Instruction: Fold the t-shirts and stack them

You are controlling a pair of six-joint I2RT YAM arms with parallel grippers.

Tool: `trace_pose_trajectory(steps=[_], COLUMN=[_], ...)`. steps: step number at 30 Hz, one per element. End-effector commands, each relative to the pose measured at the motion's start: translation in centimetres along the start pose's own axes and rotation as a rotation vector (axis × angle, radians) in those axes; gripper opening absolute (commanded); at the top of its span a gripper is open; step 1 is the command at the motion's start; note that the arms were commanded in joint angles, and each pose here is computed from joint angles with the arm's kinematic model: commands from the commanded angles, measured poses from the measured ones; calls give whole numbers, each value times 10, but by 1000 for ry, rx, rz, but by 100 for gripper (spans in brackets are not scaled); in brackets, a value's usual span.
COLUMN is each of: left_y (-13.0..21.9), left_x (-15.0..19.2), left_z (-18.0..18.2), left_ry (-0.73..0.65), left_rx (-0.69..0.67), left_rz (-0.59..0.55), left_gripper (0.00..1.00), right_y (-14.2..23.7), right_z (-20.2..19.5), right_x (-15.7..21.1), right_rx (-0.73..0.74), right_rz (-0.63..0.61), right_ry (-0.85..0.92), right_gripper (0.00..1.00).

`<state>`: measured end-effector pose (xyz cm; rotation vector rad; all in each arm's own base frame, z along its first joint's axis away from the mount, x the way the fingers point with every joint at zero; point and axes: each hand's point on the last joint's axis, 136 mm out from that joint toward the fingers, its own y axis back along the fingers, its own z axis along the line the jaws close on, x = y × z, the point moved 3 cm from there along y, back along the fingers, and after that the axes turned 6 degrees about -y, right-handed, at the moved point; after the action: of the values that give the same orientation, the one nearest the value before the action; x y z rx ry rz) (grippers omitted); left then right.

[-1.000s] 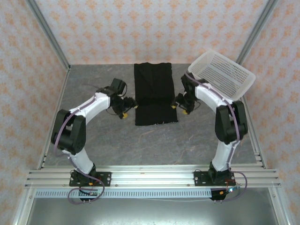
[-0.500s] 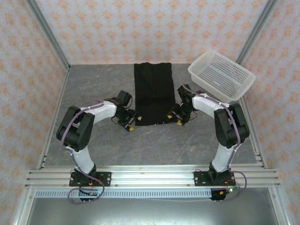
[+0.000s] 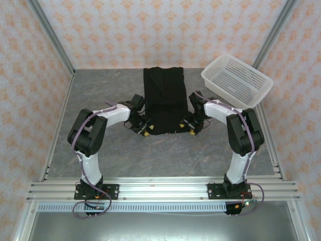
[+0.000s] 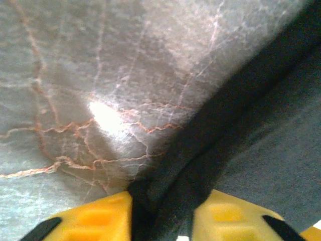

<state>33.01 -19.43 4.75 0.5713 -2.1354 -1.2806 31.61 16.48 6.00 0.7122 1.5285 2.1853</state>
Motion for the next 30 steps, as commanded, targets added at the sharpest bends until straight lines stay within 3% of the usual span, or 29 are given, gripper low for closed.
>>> trace_pose_trajectory(steps=[1,10,13,16,18,22,30], left_y=[-3,-1,-3,-2,14,42,128], left_x=[-8,-7,-6,-7,-7,-12,-31], left_z=[-33,-25,-21,-22,-32,-49,-101], left_ry=[-106,-124,-124,-125,-152,-209,-269], left_rx=[100,58,48,48,73,79,242], left_rz=[-71,-69,-67,-70,-93,-132,-229], left_gripper=[24,15,12,4,0,0,0], right_y=[13,-3,-14,-15,-5,25,112], right_z=[-26,-16,-5,8,20,41,78], right_x=[3,-1,-9,-17,-24,-34,-44], right_rx=[78,13,-14,-51,-71,-94,-225], right_rz=[-51,-28,-17,-34,-69,-117,-221], right_ry=[-3,-42,-70,-78,-67,-32,8], right_gripper=[56,53,45,30,16,0,0])
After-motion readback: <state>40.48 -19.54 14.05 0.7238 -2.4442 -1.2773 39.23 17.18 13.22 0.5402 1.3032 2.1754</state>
